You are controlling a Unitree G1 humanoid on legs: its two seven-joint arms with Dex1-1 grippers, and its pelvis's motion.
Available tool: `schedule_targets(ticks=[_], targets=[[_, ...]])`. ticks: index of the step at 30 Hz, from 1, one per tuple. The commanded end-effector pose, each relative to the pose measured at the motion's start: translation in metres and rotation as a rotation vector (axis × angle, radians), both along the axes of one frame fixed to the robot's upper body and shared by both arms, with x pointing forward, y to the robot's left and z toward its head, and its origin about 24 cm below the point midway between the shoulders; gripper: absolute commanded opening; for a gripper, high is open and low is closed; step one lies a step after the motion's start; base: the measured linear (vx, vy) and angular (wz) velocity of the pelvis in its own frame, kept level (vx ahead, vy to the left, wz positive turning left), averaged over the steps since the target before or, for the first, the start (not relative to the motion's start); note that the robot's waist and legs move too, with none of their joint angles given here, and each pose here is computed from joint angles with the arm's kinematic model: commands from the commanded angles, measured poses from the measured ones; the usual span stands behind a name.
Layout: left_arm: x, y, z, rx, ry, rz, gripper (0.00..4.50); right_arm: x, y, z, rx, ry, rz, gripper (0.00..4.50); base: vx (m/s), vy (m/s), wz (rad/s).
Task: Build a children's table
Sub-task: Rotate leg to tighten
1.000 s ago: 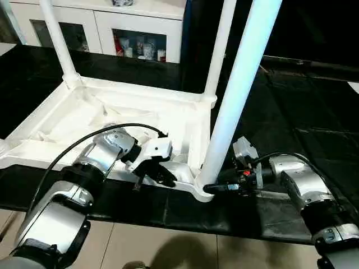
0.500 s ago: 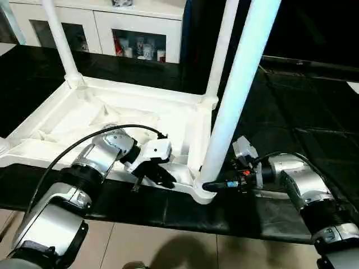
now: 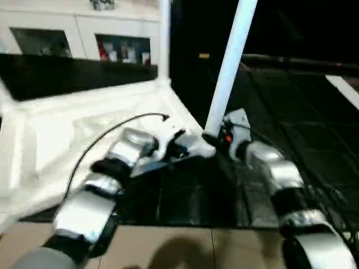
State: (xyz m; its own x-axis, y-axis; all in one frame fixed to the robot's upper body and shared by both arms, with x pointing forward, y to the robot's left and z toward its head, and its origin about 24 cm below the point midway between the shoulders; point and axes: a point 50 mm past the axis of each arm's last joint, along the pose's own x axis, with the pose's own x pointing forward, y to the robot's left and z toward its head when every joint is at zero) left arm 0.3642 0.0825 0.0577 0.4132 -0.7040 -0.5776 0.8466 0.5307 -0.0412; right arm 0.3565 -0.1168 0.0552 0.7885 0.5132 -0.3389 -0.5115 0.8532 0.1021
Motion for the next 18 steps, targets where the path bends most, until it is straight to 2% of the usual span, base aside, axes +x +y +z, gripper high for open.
schedule_targets(ticks=[1, 2, 3, 5, 7, 8, 12, 13, 16, 18], targets=[[0.003, -0.030, 0.015, -0.067, -0.057, -0.001, 0.00, -0.015, 0.049, -0.017, 0.011, 0.079, 0.168, 1.94, 0.000, 0.000, 0.00], [0.003, -0.030, 0.015, -0.063, -0.058, -0.011, 0.00, -0.016, 0.052, -0.015, 0.021, 0.067, 0.185, 1.94, 0.000, 0.000, 0.00], [0.003, -0.030, 0.015, -0.062, -0.059, -0.014, 0.00, -0.016, 0.053, -0.014, 0.025, 0.065, 0.191, 2.29, 0.000, 0.000, 0.00], [0.003, -0.026, 0.015, -0.041, -0.071, -0.041, 0.00, -0.019, 0.054, -0.012, 0.032, 0.043, 0.229, 2.63, 0.000, 0.000, 0.00], [0.003, -0.024, 0.015, -0.035, -0.074, -0.048, 0.00, -0.019, 0.054, -0.013, 0.033, 0.042, 0.233, 2.63, 0.000, 0.000, 0.00], [0.003, -0.021, 0.015, -0.026, -0.077, -0.060, 0.00, -0.019, 0.052, -0.012, 0.032, 0.028, 0.236, 2.93, 0.000, 0.000, 0.00], [-0.001, -0.009, 0.014, -0.002, -0.077, -0.171, 0.00, -0.020, 0.037, -0.008, 0.057, -0.033, 0.269, 3.09, 0.000, 0.000, 0.00], [-0.003, -0.004, 0.013, 0.010, -0.065, -0.202, 0.00, -0.021, 0.031, -0.006, 0.063, -0.043, 0.289, 3.36, 0.000, 0.000, 0.00], [-0.005, 0.008, 0.013, 0.040, -0.062, -0.274, 0.00, -0.025, 0.016, -0.001, 0.075, -0.064, 0.362, 3.49, 0.000, 0.000, 0.00], [-0.006, 0.015, 0.012, 0.073, -0.052, -0.297, 0.00, -0.030, 0.007, 0.000, 0.052, -0.086, 0.437, 3.76, 0.000, 0.000, 0.00]])
